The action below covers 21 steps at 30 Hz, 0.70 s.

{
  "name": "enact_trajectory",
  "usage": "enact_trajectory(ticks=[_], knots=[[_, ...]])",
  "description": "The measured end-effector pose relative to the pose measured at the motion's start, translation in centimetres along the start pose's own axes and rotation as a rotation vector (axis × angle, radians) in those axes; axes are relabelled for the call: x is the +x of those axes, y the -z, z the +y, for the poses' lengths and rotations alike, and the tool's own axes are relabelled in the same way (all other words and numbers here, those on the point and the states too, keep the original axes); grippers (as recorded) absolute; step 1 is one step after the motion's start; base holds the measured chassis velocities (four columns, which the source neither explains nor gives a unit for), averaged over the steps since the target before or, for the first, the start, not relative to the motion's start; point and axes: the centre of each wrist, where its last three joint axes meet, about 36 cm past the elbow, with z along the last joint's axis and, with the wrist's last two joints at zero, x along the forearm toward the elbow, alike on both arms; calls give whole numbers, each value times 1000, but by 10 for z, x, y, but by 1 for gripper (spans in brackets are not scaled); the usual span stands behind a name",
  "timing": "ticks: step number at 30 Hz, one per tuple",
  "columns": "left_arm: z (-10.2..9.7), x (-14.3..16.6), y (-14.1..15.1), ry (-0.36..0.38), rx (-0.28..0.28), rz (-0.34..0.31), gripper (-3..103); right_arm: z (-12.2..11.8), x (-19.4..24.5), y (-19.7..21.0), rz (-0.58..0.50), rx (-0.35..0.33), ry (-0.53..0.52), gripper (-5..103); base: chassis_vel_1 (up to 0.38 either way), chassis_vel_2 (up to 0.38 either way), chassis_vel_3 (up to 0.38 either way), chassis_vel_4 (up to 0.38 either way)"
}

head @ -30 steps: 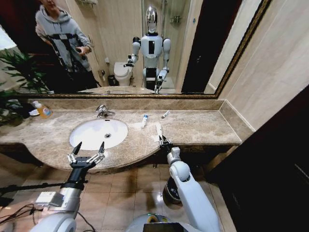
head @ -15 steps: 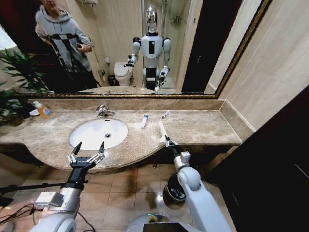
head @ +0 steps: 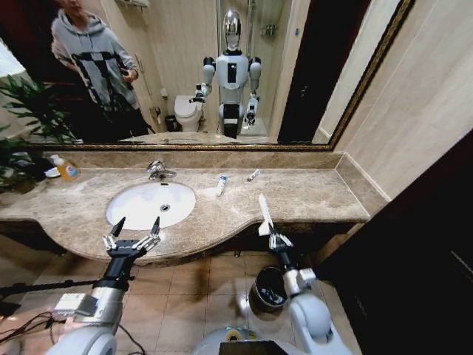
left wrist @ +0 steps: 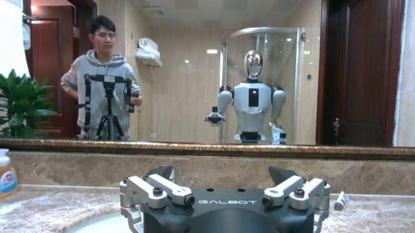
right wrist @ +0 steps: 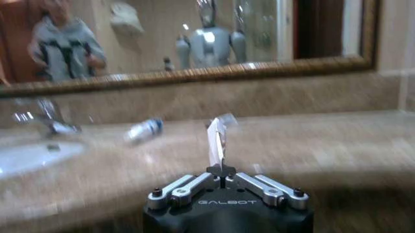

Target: Pick up the trash from the sink and place it in the trash bin.

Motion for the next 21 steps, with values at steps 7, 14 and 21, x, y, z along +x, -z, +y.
enact_trajectory(ticks=[7,14,21], knots=[[0,0,0,0,0,0,100,-9,38,-28,78,3,-59,0,0,0,0,0],[0,0,0,0,0,0,100,-20,68,-89,202,32,-78,0,0,0,0,0],[0,0,0,0,0,0,100,-36,70,-163,297,132,-89,0,0,0,0,0]])
